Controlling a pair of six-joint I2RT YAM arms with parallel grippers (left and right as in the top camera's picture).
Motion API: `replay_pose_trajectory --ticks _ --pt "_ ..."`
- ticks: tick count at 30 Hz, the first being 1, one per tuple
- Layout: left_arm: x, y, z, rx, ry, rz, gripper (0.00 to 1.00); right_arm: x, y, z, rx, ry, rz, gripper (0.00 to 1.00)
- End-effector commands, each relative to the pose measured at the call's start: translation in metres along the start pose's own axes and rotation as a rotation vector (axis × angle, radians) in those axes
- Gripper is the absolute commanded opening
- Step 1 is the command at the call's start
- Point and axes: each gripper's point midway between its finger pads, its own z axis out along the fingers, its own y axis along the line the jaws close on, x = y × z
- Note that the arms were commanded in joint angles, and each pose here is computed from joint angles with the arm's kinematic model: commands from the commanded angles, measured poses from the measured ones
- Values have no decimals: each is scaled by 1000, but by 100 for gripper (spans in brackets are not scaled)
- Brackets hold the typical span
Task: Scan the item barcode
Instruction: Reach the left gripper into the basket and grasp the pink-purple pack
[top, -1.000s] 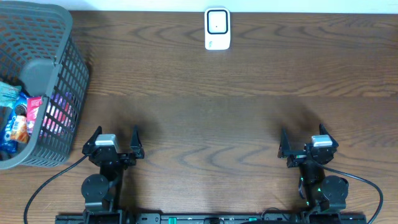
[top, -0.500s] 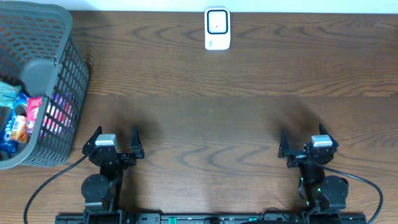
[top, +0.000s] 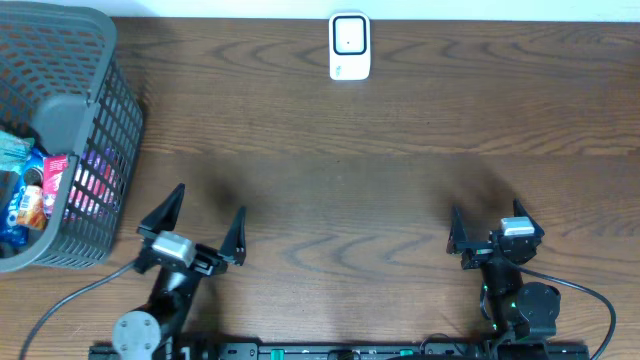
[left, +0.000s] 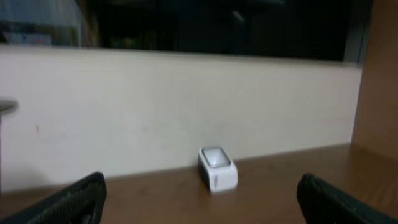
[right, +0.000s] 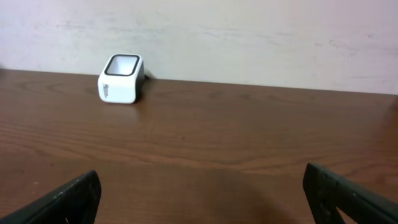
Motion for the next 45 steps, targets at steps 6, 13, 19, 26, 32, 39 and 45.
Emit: replay_pose_trajectory --ticks 6,13,19,26,32,39,45 --pt "-77 3 36 -10 283 24 98 1 -1 0 5 -1 -12 99" --pt "-80 41 81 -95 664 38 98 1 -1 0 5 -1 -12 99" --pt "-97 68 111 -104 777 168 98 1 -1 0 5 -1 -12 99" --pt "-141 190 101 -708 669 -17 98 1 -1 0 5 -1 -12 99" --pt "-145 283 50 -1010 580 -217 98 1 -1 0 5 -1 -11 99" --pt "-93 320 23 -1120 666 -442 98 1 -1 0 5 -1 -12 99" --pt "-41 338 16 -1182 778 -554 98 1 -1 0 5 -1 -12 99"
